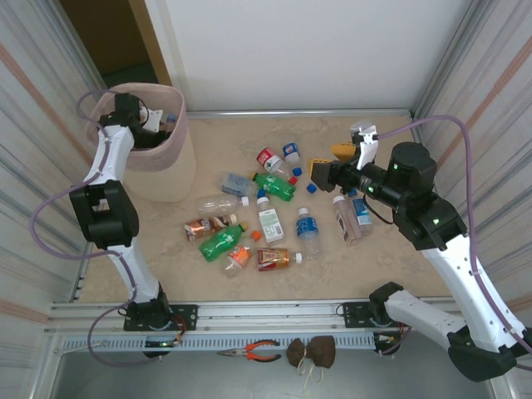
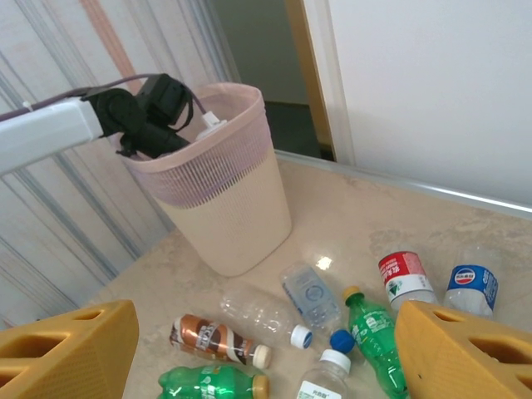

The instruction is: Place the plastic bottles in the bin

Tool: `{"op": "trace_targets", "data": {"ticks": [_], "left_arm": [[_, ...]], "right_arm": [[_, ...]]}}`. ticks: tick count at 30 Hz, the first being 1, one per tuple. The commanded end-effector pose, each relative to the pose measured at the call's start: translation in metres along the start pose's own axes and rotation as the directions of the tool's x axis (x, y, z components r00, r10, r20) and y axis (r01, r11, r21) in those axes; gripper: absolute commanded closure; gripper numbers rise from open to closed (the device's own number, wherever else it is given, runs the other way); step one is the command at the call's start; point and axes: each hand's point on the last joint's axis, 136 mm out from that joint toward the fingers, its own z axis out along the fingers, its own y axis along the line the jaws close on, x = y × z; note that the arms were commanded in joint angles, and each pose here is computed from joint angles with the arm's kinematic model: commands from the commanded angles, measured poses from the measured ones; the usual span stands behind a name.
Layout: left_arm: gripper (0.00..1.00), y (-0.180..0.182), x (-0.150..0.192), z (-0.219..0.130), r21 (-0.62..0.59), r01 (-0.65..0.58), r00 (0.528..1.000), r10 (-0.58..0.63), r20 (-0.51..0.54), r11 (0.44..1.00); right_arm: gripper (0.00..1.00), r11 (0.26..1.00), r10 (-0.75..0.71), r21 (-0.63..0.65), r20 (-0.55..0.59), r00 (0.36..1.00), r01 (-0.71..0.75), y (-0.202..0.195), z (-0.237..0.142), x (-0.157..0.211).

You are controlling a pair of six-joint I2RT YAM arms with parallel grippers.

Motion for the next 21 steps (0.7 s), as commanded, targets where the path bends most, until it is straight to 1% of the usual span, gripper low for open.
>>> {"op": "trace_targets", "data": {"ticks": [1, 5, 12, 16, 21], "left_arm": [[0.31, 0.002, 0.012, 0.006, 0.015, 0.02, 0.999, -0.019, -0.05, 1.0], [0.25, 0.001, 0.012, 0.004, 0.015, 0.017, 0.999, -0.016, -0.052, 1.0], [0.21, -0.006, 0.004, -0.012, 0.024, 0.004, 1.0, -0.004, -0.003, 1.0], [0.21, -0.015, -0.01, -0.032, 0.061, 0.004, 0.997, -0.009, 0.076, 0.998], [0.21, -0.023, -0.035, -0.063, 0.108, -0.005, 0.98, -0.016, 0.196, 0.994]], "right_arm": [[0.2, 1.0, -0.012, 0.023, 0.02, 1.0, 0.011, -0.004, -0.004, -0.003], [0.2, 1.0, -0.011, 0.024, 0.02, 1.0, 0.011, -0.004, -0.004, -0.003], [0.2, 1.0, 0.001, 0.028, 0.018, 1.0, -0.002, -0.005, -0.002, -0.004], [0.2, 0.998, 0.018, 0.054, 0.011, 1.0, -0.018, -0.01, 0.0, -0.003], [0.21, 0.991, 0.048, 0.126, -0.016, 0.999, -0.045, -0.024, 0.002, 0.003]]}}
